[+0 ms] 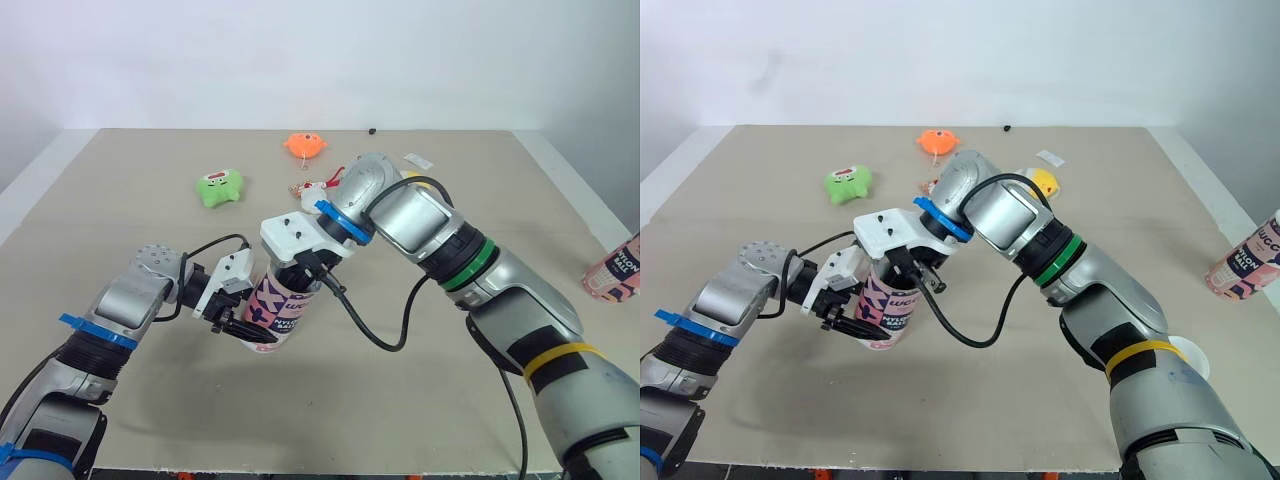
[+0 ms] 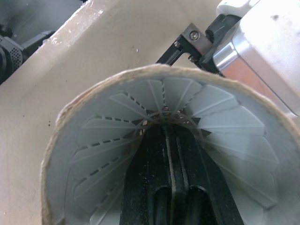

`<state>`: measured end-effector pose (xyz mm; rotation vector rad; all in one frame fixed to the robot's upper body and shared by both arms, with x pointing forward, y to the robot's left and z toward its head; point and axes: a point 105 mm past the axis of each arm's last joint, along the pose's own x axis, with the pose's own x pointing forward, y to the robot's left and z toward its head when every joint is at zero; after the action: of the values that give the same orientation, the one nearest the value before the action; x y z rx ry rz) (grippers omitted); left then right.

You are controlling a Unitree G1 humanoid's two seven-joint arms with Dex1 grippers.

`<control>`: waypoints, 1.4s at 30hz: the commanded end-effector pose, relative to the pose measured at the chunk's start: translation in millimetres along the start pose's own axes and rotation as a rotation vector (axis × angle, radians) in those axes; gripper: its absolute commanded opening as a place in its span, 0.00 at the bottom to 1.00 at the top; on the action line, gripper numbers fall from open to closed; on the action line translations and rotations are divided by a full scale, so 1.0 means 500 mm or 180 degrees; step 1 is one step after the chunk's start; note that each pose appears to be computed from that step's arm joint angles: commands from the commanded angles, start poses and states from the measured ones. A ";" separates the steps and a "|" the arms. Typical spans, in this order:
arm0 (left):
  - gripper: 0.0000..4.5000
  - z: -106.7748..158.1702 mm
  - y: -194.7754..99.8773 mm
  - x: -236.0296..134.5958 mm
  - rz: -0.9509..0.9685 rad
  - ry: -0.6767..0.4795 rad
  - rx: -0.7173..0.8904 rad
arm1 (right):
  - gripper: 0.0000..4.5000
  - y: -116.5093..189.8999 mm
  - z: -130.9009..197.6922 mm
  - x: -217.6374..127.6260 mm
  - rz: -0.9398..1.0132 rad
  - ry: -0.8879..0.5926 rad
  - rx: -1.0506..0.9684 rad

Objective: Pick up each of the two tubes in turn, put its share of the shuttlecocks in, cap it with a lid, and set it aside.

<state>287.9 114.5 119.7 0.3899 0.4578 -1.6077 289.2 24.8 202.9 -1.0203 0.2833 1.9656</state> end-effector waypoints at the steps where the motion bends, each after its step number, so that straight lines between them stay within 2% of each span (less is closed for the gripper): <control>1: 0.61 -0.014 -0.005 0.023 -0.0020 0.0065 -0.0022 | 0.02 0.009 0.054 -0.065 -0.0064 -0.0575 0.0077; 5: 0.61 0.000 -0.011 0.034 -0.0091 -0.0129 0.0040 | 0.02 0.025 0.069 -0.156 -0.0375 -0.0953 0.0297; 6: 0.61 0.005 -0.013 0.041 -0.0124 -0.0206 0.0049 | 0.02 0.046 0.059 -0.179 -0.0444 -0.1019 0.0379; 9: 0.61 0.009 -0.022 0.062 -0.0226 -0.0343 0.0051 | 0.02 0.105 0.013 -0.216 -0.0723 -0.0913 0.0618; 13: 0.61 0.024 -0.027 0.086 -0.0325 -0.0565 0.0139 | 0.02 0.165 -0.014 -0.253 -0.1217 -0.0859 0.0816; 19: 0.61 0.059 -0.016 0.143 -0.0302 -0.1149 0.0387 | 0.02 0.263 -0.083 -0.326 -0.2345 -0.0268 0.1159; 25: 0.61 0.026 0.000 0.198 -0.0111 -0.1252 0.0752 | 0.02 0.377 -0.186 -0.376 -0.2746 0.0442 0.1881; 27: 0.61 0.024 0.001 0.209 -0.0132 -0.1313 0.0767 | 0.16 0.410 -0.227 -0.390 -0.2823 0.0619 0.2137; 28: 0.61 0.025 0.002 0.215 -0.0135 -0.1324 0.0794 | 0.19 0.434 -0.256 -0.395 -0.2816 0.0719 0.2332; 29: 0.61 0.025 0.000 0.220 -0.0179 -0.1327 0.0812 | 0.31 0.461 -0.286 -0.399 -0.2807 0.0793 0.2572; 31: 0.61 0.023 0.000 0.226 -0.0196 -0.1290 0.0884 | 0.42 0.502 -0.323 -0.400 -0.2752 0.0837 0.2902; 33: 0.61 0.017 0.000 0.231 -0.0206 -0.1241 0.0893 | 0.64 0.535 -0.348 -0.403 -0.2730 0.0873 0.3156; 34: 0.61 0.016 0.001 0.232 -0.0191 -0.1242 0.0887 | 0.67 0.560 -0.360 -0.402 -0.2653 0.0889 0.3298; 36: 0.61 0.015 0.001 0.231 -0.0193 -0.1283 0.0829 | 0.67 0.601 -0.391 -0.413 -0.2643 0.0985 0.3566; 42: 0.61 0.015 0.003 0.226 -0.0117 -0.1340 0.0779 | 0.67 0.637 -0.434 -0.433 -0.2714 0.1020 0.3883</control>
<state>283.6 11.9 88.3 0.2067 -0.1526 -1.7300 217.7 -403.2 163.2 -0.4324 0.8828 0.6128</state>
